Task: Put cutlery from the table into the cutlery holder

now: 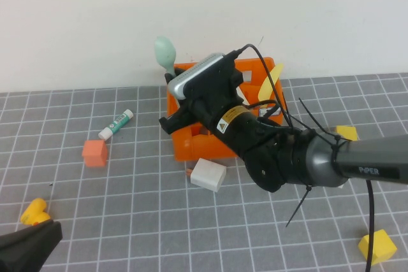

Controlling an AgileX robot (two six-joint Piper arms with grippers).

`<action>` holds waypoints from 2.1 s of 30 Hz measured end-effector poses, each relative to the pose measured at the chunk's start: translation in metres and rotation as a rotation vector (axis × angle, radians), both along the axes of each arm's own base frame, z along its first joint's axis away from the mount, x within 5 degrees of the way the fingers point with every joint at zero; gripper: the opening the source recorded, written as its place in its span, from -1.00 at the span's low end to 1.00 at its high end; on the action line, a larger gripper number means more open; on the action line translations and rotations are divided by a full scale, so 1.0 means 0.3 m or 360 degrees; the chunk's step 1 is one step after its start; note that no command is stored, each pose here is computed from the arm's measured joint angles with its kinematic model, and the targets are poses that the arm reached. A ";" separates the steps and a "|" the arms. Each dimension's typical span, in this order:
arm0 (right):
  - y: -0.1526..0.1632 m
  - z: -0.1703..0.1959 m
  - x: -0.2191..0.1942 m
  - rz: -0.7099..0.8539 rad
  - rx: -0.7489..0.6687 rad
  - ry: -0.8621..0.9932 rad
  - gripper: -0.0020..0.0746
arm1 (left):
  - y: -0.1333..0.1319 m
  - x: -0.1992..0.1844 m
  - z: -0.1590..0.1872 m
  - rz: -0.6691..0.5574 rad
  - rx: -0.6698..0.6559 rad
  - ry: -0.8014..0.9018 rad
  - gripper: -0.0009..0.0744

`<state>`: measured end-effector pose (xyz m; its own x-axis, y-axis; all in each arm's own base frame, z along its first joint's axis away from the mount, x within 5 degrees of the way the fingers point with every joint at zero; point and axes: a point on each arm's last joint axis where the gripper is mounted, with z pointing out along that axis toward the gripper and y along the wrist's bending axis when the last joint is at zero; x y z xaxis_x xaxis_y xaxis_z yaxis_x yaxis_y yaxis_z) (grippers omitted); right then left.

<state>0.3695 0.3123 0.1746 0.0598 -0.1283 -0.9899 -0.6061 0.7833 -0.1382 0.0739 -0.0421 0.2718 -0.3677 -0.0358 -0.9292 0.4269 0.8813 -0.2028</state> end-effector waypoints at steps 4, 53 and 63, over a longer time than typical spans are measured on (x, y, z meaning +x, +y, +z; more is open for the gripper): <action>0.002 0.006 -0.002 0.0014 0.0024 -0.0018 -0.40 | 0.001 0.000 0.000 0.0001 0.0009 -0.0005 -0.98; -0.809 0.693 -0.932 0.0085 -0.0847 -0.0268 -0.95 | 0.034 -0.041 -0.021 0.0002 0.0027 -0.0390 -0.98; -0.918 0.300 -1.052 0.0073 -0.0769 0.0172 -0.95 | 0.035 -0.041 -0.029 0.0001 0.0045 -0.0398 -0.98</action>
<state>0.0540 0.0370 0.2647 -0.0237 -0.5737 -0.8187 -0.6694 0.6173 -0.4132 0.0616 -0.0318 0.2632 -0.1262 -0.0085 -0.9920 0.4600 0.8855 -0.0661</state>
